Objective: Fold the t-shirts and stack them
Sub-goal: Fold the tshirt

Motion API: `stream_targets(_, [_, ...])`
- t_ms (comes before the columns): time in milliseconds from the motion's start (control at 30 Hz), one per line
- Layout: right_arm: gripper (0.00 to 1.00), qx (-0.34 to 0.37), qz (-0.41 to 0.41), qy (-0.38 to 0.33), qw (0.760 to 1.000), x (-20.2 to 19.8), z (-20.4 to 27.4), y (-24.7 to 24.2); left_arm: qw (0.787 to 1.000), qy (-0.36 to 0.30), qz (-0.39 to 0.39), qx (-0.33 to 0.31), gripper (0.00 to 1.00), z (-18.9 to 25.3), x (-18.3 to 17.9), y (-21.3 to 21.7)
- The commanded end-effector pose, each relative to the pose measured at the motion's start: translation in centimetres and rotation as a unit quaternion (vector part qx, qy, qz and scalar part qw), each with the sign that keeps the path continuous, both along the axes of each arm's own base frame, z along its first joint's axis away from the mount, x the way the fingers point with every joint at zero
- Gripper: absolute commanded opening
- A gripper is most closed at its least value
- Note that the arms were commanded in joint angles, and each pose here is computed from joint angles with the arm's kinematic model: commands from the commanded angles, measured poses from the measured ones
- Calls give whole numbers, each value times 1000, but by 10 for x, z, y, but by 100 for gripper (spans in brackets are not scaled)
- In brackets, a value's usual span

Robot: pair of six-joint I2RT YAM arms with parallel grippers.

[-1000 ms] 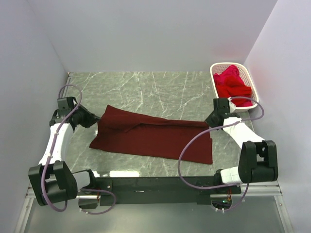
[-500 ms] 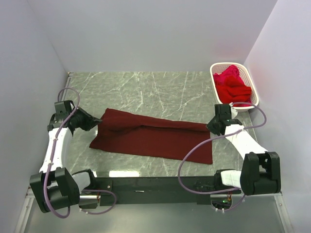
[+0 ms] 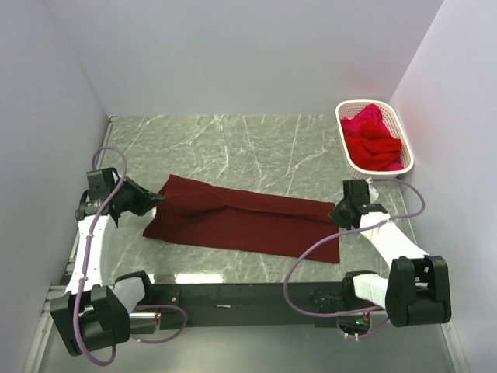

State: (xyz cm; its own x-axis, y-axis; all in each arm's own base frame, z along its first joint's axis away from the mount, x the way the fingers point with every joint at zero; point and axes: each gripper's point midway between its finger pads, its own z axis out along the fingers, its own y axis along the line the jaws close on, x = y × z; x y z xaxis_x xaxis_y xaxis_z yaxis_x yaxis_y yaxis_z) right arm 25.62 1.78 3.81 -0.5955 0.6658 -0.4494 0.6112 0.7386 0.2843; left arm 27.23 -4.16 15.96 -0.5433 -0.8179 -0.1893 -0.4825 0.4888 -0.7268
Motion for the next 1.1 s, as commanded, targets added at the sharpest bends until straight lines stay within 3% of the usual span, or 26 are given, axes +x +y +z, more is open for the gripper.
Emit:
stream_targets(0, [0, 9, -12, -11, 1000, -4, 0, 0, 1000, 0, -1, -7, 1, -3, -7, -3])
stream_targets(33, [4, 11, -9, -11, 1000, -5, -2, 1, 1000, -3, -1, -6, 1, -4, -7, -3])
stream_targets(67, [14, 14, -10, -16, 1000, -5, 0, 1, 1000, 4, -3, -9, 1, -11, -10, -4])
stream_targets(133, [26, 16, -7, -21, 1000, -4, 2, 2, 1000, 3, -7, -15, 1, -15, -10, -6])
stream_targets(300, [38, 14, 10, -78, 997, 16, 46, 5, 1000, 5, -18, -24, 1, -24, -9, -10])
stream_targets(533, [39, 38, 93, -156, 983, 35, 99, 54, 997, -34, -50, -48, 4, -10, 6, -18])
stream_targets(733, [37, 41, 107, -130, 985, 29, 76, 85, 998, -41, -39, -38, 4, 0, 6, -15])
stream_targets(833, [37, 68, 168, -158, 971, 26, 80, 129, 996, -60, -40, -61, 4, 6, 12, -19])
stream_targets(1067, [38, 106, 322, -241, 909, 25, 126, 269, 996, -64, -43, -52, 1, 19, 43, -28])
